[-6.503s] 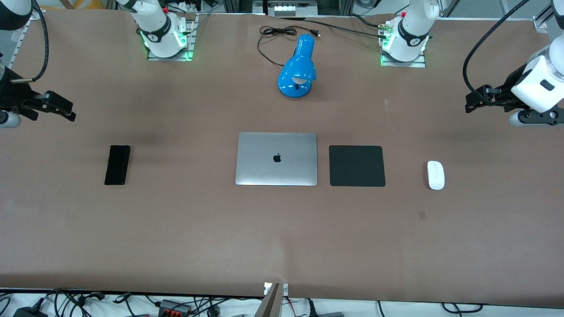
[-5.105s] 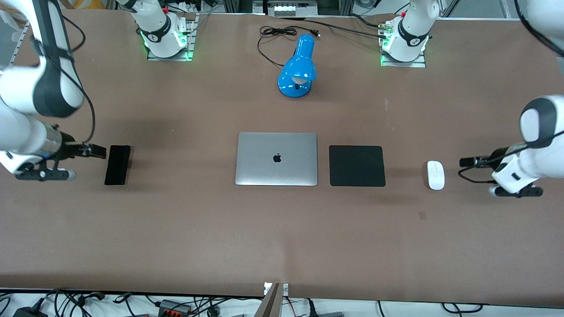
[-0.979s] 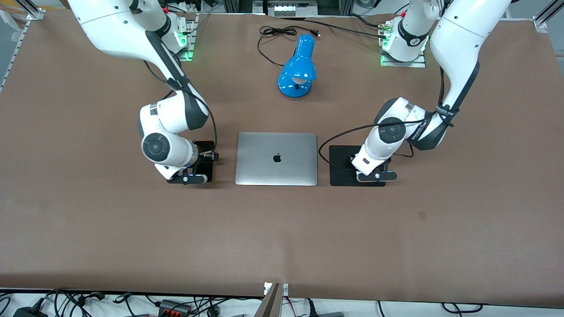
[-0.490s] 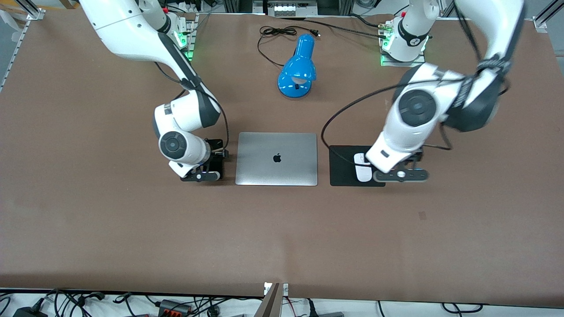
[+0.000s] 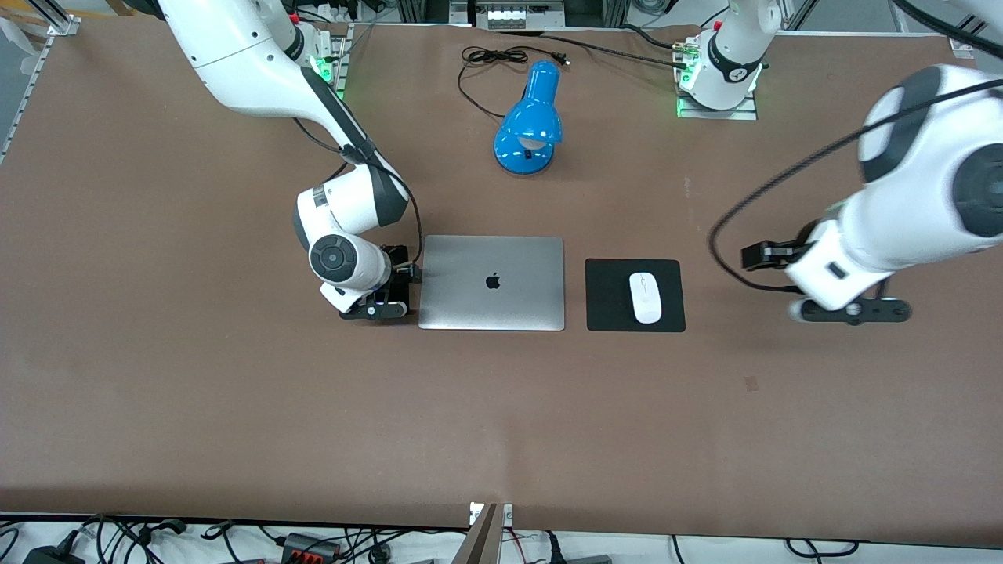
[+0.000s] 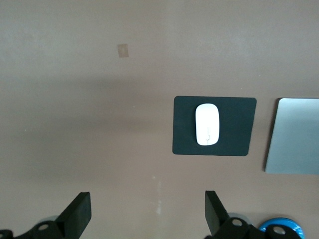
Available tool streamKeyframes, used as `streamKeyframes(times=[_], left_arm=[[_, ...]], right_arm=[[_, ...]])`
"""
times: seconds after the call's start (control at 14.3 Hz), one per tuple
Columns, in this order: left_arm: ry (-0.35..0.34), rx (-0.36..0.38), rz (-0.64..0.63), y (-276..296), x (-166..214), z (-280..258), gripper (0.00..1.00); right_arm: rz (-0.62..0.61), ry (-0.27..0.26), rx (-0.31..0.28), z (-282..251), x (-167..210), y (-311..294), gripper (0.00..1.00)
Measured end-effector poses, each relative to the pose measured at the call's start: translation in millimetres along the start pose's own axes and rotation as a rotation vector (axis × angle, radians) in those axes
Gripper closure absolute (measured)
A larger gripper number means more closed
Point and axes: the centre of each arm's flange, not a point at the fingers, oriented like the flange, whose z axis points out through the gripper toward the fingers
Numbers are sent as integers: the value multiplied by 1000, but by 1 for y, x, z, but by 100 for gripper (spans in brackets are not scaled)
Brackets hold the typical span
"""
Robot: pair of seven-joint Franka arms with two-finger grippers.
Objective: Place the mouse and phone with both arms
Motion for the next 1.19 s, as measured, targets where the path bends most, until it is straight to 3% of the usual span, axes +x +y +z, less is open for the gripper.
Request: streamKeyframes(times=[0.21, 0.42, 0.7, 0.84, 1.19], left_arm=[[5, -38, -72, -34, -15, -22, 0], [72, -15, -39, -49, -48, -44, 0], [170, -22, -2, -69, -89, -45, 0], [158, -16, 63, -75, -91, -34, 0], [143, -17, 30, -74, -90, -32, 0]], right_arm=[[13, 22, 6, -12, 6, 1, 0], [45, 50, 2, -82, 16, 12, 0], [71, 75, -16, -225, 21, 51, 0], [79, 99, -27, -280, 21, 81, 0], [142, 217, -32, -362, 17, 170, 0]])
